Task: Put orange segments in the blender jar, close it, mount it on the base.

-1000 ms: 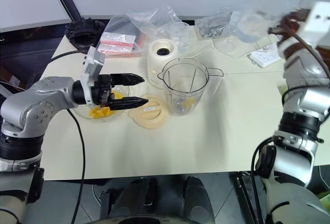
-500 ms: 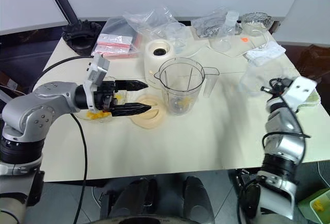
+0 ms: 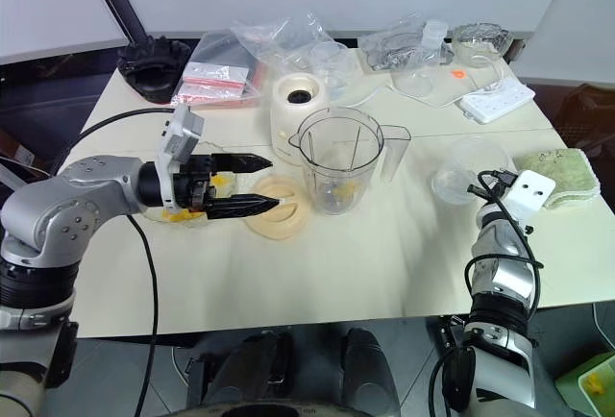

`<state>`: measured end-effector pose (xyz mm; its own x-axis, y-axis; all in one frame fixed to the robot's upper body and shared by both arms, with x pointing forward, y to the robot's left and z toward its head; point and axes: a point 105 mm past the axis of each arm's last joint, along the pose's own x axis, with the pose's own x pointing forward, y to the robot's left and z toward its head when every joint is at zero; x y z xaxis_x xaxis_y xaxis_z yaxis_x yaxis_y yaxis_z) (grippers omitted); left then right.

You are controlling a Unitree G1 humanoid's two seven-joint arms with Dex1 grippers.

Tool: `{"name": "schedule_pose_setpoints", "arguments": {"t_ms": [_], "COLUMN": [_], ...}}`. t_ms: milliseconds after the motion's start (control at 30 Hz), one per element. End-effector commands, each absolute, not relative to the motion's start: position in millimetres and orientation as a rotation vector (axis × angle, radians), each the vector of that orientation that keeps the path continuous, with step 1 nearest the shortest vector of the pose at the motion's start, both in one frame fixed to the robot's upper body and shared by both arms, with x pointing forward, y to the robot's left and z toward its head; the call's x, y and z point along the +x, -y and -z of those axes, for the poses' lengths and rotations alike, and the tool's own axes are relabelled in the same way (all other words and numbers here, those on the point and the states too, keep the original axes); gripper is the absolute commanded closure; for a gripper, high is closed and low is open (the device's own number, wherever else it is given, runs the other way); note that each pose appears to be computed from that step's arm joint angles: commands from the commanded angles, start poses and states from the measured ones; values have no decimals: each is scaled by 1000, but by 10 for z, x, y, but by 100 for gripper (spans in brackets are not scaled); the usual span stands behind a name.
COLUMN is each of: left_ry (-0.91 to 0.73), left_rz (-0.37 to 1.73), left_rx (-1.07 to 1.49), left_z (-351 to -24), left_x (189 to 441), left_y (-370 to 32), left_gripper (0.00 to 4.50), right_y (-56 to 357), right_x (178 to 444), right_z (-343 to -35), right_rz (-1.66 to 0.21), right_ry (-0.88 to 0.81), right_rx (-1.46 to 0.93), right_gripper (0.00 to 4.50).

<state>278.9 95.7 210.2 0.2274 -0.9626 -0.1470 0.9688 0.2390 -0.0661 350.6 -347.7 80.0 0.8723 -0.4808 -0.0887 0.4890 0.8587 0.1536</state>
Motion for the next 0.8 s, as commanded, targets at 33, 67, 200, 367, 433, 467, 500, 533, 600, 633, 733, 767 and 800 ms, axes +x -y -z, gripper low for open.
{"name": "schedule_pose_setpoints", "arguments": {"t_ms": [33,67,200,367,433,467,500,533,600,633,733,767,800], "left_ry": [-130,-129,-129,-134,-137,-139,-140,-142,-146,-150,-164,-171,-179], "left_rz": [1342,1342,1341,1342,1342,1342,1342,1342,1341,1339,1321,1314,1304], "left_rx": [73,73,75,78,79,79,79,79,81,84,98,109,120], "left_z": [-2185,-2187,-2185,-2168,-2159,-2154,-2150,-2145,-2137,-2133,-2120,-2110,-2099], "left_x": [2739,2742,2758,2766,2768,2771,2773,2777,2784,2790,2827,2844,2869], "left_y": [-951,-951,-952,-953,-955,-957,-959,-962,-975,-989,-1058,-1093,-1130], "left_gripper": [0,0,0,0,0,0,0,0,0,0,0,0,0], "right_y": [3492,3492,3496,3489,3479,3476,3475,3473,3460,3447,3363,3318,3280], "right_x": [3507,3503,3465,3336,3268,3227,3193,3156,3076,3035,2920,2876,2823], "right_z": [-897,-891,-869,-832,-817,-810,-804,-798,-800,-819,-912,-944,-968], "right_rz": [507,505,507,503,501,502,504,506,507,502,465,445,430], "right_ry": [-6,-9,-18,-35,-40,-43,-45,-50,-51,-49,-30,-23,-21], "right_rx": [146,139,128,100,89,83,80,73,66,54,27,20,29], "right_gripper": [308,266,53,5,5,5,5,5,5,5,5,5,5]}}
